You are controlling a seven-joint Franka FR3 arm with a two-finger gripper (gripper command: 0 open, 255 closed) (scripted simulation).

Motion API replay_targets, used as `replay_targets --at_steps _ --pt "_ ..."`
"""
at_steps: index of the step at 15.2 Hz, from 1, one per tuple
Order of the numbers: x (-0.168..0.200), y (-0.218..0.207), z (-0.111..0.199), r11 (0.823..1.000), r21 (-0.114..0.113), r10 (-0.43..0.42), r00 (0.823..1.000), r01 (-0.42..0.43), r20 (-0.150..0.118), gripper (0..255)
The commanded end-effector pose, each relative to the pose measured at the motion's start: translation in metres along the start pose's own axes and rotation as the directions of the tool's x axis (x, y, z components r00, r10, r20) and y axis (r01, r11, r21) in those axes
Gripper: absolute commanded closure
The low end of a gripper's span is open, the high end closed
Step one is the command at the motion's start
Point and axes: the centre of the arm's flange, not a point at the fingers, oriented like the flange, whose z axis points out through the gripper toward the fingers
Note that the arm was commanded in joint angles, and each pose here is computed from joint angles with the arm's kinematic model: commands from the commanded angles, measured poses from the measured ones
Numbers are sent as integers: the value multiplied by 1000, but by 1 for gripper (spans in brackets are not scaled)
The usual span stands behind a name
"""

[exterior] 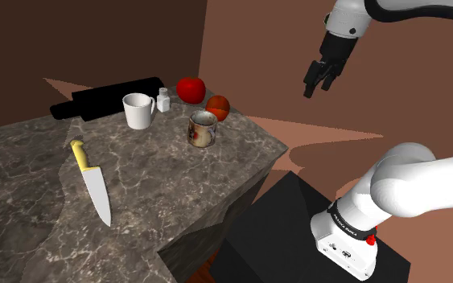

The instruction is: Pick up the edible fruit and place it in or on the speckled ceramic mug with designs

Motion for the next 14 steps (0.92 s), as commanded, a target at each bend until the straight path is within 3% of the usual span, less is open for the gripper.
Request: replay_targets --at_steps 1,14 --pt "0 0 0 1000 0 0 1000 0 0 0" --pt "154 -43 48 995 98 7 1000 -7 -2 0"
